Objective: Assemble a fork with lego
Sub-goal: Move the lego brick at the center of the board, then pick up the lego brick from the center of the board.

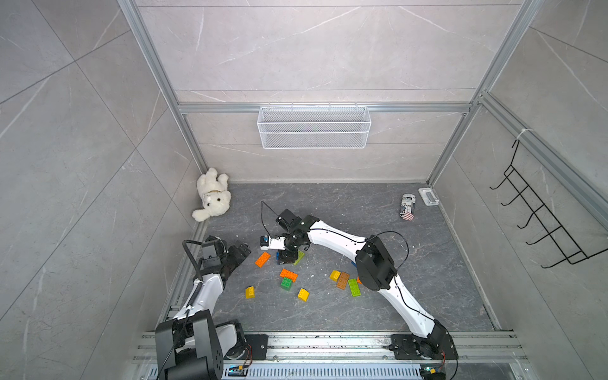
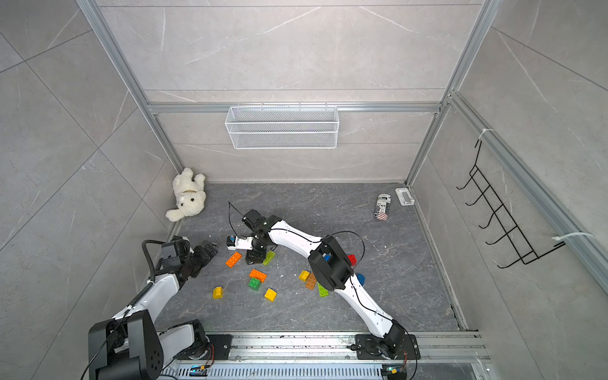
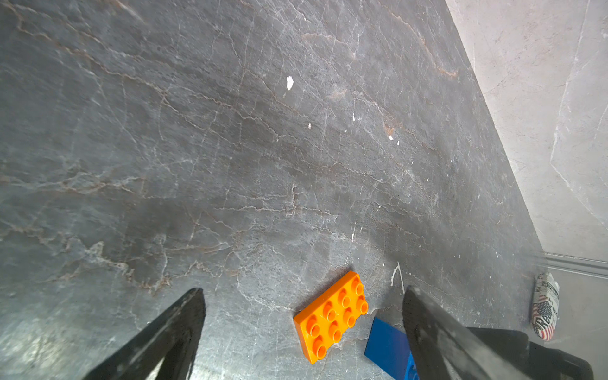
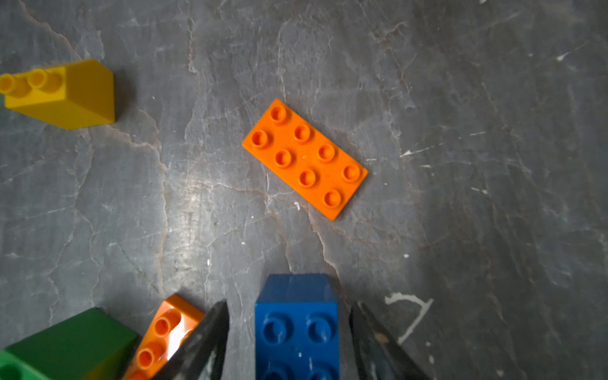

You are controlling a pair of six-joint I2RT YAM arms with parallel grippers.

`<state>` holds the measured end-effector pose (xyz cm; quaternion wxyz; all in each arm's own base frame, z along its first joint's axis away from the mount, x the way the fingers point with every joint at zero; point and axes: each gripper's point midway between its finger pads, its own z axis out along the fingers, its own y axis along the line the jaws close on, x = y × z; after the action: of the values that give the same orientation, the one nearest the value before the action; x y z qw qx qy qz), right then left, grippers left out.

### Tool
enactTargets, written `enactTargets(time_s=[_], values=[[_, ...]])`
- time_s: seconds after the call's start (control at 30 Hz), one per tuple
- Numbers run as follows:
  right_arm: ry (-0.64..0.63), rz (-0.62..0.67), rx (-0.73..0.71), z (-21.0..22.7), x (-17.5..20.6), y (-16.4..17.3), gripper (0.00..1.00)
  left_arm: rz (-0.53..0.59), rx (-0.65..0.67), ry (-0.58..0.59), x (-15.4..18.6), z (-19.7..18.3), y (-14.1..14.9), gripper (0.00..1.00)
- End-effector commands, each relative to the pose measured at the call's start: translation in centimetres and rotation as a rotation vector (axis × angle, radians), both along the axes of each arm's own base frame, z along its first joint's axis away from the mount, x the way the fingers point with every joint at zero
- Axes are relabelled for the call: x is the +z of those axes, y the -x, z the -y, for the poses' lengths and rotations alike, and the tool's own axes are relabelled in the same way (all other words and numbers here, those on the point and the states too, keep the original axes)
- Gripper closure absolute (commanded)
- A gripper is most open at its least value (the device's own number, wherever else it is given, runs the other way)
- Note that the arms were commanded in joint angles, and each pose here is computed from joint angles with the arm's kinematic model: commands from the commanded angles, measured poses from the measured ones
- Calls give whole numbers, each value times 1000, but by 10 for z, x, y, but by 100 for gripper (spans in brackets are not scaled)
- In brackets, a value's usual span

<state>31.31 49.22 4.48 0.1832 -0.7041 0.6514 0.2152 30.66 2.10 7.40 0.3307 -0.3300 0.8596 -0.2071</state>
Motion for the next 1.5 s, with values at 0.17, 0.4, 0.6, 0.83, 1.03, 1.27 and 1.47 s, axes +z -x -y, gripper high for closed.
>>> enactTargets(time_s=[0.17, 0.4, 0.6, 0.83, 1.03, 1.27, 1.47], values=[[-36, -80, -20, 32, 32, -9, 30, 42, -16, 0, 14, 0, -7, 4], [44, -148, -49, 59, 9, -16, 22, 36, -10, -2, 14, -1, -6, 4], [126, -225, -49, 71, -9, -6, 22, 32, -8, -2, 13, -1, -5, 3], [185, -241, -41, 79, -26, 1, 22, 28, -9, 5, 11, 0, -6, 4], [229, -269, -58, 86, -33, 13, 25, 24, -4, -4, 9, -2, -5, 3], [197, -286, -100, 91, -23, 38, 31, 21, -5, 0, 9, -1, -4, 3], [181, -173, -137, 92, -27, 35, 33, 25, -6, 2, 12, 0, -4, 3]])
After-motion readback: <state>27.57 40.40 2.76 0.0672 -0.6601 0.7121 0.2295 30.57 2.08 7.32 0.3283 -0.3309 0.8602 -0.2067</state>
